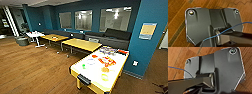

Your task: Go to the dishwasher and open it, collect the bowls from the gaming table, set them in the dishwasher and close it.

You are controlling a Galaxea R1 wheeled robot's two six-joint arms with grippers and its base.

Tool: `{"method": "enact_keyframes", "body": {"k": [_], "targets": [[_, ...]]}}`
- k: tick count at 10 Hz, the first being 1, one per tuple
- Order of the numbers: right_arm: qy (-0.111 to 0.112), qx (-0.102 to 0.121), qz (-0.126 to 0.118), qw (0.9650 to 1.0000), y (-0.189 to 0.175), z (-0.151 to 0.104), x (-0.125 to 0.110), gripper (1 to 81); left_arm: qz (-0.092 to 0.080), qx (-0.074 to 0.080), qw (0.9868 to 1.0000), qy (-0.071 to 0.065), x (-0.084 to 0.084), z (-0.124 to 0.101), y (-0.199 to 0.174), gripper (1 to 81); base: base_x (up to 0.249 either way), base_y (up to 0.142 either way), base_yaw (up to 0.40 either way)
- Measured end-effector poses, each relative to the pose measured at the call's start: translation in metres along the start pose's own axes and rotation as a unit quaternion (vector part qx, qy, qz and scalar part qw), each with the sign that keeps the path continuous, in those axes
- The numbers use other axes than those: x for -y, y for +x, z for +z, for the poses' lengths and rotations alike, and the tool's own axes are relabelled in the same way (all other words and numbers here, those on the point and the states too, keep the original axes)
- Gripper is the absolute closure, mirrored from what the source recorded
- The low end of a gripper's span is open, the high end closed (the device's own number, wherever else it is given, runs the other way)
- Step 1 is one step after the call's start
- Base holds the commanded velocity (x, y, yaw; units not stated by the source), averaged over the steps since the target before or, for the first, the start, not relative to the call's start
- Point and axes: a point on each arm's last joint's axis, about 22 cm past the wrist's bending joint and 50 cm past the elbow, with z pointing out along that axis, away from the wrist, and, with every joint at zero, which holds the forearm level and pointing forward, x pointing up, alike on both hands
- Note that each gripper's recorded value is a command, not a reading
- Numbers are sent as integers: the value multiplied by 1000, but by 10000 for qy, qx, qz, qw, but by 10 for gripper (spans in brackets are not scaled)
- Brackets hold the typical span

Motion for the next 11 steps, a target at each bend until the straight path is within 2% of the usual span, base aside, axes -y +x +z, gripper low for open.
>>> {"method": "enact_keyframes", "body": {"k": [6, 8, 11], "targets": [[-3, -5, -4, 10000, 0, 0, 0, 10, -2, -1, 10000, 2, 0, 0, 0, 10, 64, 84, 0], [32, -17, -5, 10000, 2, 2, 5, 10, -1, -4, 10000, 16, 3, -1, 1, 10, 0, 84, 0], [-15, -15, -11, 10000, 2, 0, -2, 10, 0, -10, 10000, -17, -2, 1, 2, 10, 0, 89, 0]]}}
